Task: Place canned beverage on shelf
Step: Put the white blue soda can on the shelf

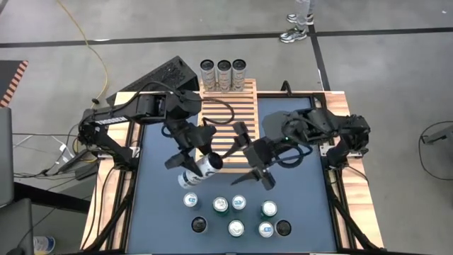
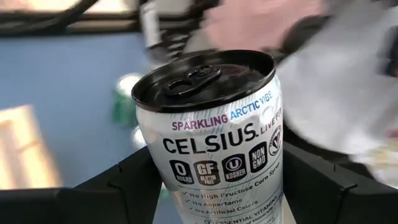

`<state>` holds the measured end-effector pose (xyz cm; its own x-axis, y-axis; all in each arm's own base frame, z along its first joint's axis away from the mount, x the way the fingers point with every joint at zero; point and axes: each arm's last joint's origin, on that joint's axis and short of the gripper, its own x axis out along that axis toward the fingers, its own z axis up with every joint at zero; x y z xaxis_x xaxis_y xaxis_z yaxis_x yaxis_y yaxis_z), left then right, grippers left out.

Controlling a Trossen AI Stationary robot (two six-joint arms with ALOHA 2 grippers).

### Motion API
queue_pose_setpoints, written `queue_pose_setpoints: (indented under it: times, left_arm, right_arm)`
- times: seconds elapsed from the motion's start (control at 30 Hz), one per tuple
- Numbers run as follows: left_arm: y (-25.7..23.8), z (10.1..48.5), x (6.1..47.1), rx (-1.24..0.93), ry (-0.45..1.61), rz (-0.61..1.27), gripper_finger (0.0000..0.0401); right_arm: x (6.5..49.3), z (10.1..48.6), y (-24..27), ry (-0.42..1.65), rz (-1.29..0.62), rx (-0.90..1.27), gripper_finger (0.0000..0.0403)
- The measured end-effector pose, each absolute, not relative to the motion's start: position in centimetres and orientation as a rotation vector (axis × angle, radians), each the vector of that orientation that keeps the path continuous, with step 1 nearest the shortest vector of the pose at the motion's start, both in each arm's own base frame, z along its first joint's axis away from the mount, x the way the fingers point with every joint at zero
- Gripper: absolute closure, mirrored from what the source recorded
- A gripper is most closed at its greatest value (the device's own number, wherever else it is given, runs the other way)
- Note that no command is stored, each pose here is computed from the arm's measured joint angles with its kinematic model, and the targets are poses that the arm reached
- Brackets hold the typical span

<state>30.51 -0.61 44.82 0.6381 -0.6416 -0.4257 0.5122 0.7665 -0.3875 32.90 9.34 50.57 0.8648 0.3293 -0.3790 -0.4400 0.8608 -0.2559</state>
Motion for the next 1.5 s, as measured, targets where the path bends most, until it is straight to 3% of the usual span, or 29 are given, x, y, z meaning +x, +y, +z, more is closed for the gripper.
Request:
queue_pose_setpoints:
  times: [0.27,0.53,0.93,1.2,1.5]
  left_arm:
    - [-0.7,44.1,30.7,0.003,0.638,-0.309,0.014]
    - [-0.7,44.1,30.7,0.034,0.638,-0.279,0.014]
    - [-0.7,44.2,30.8,0.075,0.614,-0.262,0.014]
    - [-0.7,44.2,30.8,0.091,0.612,-0.266,0.014]
    - [-0.6,44.2,30.8,0.1,0.616,-0.258,0.014]
  right_arm:
    - [31.7,51.2,8.3,0.387,-0.006,-0.117,0.0127]
    - [31.8,49.9,7.7,0.497,-0.075,0.038,0.0127]
    - [33.9,48.2,6.1,0.563,-0.154,0.087,0.0127]
    - [34.9,47.3,6.2,0.605,-0.053,0.121,0.0127]
    - [35.3,47.1,5.2,0.62,-0.087,0.114,0.0126]
